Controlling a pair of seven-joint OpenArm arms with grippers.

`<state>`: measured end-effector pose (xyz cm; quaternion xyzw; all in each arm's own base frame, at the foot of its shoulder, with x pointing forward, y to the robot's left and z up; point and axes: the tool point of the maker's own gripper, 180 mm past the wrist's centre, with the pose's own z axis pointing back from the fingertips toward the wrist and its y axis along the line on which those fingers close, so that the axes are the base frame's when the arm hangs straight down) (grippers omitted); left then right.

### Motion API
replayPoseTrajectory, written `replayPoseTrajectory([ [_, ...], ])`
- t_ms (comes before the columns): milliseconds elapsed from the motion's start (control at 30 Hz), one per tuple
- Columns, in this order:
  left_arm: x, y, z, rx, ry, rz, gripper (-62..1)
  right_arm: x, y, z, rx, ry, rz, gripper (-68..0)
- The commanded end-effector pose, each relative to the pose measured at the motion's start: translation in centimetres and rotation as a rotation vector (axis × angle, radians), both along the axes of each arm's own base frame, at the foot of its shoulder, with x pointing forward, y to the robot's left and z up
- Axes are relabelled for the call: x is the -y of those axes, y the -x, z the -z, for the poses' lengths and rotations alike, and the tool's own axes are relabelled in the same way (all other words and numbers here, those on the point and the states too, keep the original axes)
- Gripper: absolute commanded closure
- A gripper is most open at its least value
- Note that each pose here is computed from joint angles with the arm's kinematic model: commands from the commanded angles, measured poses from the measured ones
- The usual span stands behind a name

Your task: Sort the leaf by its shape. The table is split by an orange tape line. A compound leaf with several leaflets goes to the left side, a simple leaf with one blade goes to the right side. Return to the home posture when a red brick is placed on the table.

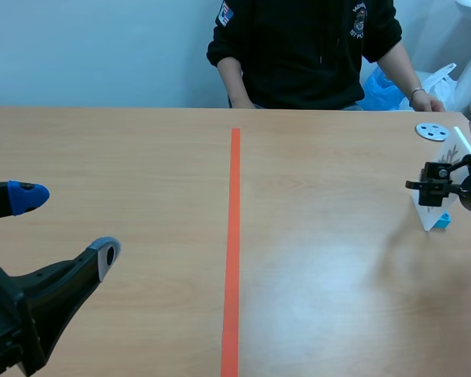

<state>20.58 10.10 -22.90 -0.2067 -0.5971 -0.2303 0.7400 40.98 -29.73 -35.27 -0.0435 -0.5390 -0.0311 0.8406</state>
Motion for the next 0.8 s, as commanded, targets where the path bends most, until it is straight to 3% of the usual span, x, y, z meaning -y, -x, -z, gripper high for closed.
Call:
replayPoseTrajectory([
  [0,0.6,-0.1,-1.2,0.035,0.03,0.008,-62.3,0.3,-1.5,-3.5,0.088,0.014,-0.031,-40.4],
  [200,0.6,-0.1,-1.2,0.035,0.03,0.008,-62.3,-0.5,-1.0,-7.9,0.157,-0.035,-0.113,-47.5],
  [433,0.6,-0.1,-1.2,0.035,0.03,0.008,-62.3,0.3,2.0,-13.3,0.255,-0.086,-0.157,-49.2],
  [633,0.6,-0.1,-1.2,0.036,0.031,0.008,-62.3,-0.4,5.7,-17.6,0.334,-0.064,-0.216,-57.7],
  [767,0.6,-0.1,-1.2,0.036,0.031,0.008,-62.3,-3.8,8.4,-18.2,0.325,-0.054,-0.335,-64.8],
])
